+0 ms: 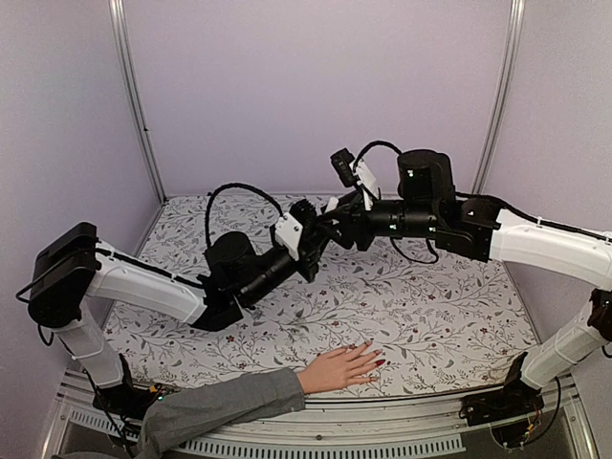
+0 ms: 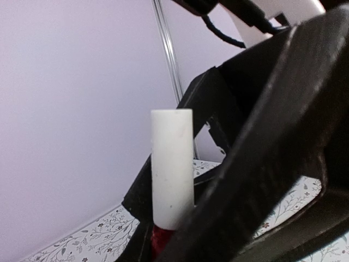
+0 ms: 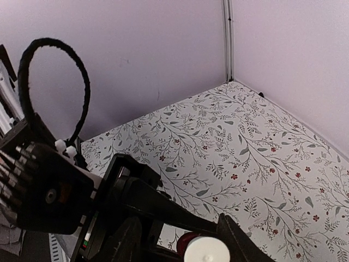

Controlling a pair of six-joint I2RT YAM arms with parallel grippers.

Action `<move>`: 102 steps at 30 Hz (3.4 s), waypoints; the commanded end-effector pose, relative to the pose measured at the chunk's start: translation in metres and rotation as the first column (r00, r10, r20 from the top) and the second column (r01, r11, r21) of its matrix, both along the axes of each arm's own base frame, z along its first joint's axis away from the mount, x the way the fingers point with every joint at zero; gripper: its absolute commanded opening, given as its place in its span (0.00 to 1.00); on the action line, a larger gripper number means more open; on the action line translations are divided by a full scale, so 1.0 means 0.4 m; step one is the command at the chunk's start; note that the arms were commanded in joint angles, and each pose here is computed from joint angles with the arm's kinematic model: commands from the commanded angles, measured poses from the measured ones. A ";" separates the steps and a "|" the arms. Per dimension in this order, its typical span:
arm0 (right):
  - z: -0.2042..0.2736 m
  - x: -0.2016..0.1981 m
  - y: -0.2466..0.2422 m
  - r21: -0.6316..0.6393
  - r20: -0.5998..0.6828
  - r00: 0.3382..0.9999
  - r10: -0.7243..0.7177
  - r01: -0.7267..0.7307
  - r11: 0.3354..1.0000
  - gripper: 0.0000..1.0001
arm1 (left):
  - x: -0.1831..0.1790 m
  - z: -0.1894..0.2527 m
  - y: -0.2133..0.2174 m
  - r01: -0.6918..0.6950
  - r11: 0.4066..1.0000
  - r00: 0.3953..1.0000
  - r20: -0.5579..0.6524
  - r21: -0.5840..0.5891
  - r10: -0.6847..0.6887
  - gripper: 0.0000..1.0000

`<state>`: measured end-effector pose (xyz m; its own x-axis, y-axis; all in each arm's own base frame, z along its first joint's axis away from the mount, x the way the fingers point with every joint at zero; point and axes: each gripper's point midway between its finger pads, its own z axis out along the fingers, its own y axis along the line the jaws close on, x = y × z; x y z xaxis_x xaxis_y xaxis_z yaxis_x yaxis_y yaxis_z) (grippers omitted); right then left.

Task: Paint the nails
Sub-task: Screw the nail polish bottle.

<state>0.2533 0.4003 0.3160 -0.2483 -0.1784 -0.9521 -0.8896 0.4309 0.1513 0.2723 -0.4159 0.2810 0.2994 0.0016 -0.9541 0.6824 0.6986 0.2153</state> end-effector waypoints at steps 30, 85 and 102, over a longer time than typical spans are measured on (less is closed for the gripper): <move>0.096 -0.332 -0.062 -0.023 0.245 0.778 0.579 -0.593 0.805 0.40 | -0.313 0.077 -0.005 0.792 0.605 0.601 -0.073 -0.079 -0.796 0.00; 0.024 -0.098 0.018 -0.056 0.129 0.979 0.159 -0.153 0.987 0.00 | -0.004 0.170 0.043 0.159 0.958 0.983 -0.049 -0.240 -0.176 0.00; -0.022 0.012 0.052 -0.027 0.027 0.998 -0.062 0.063 0.998 0.00 | 0.053 0.117 -0.024 -0.107 0.987 0.994 -0.024 -0.124 0.105 0.00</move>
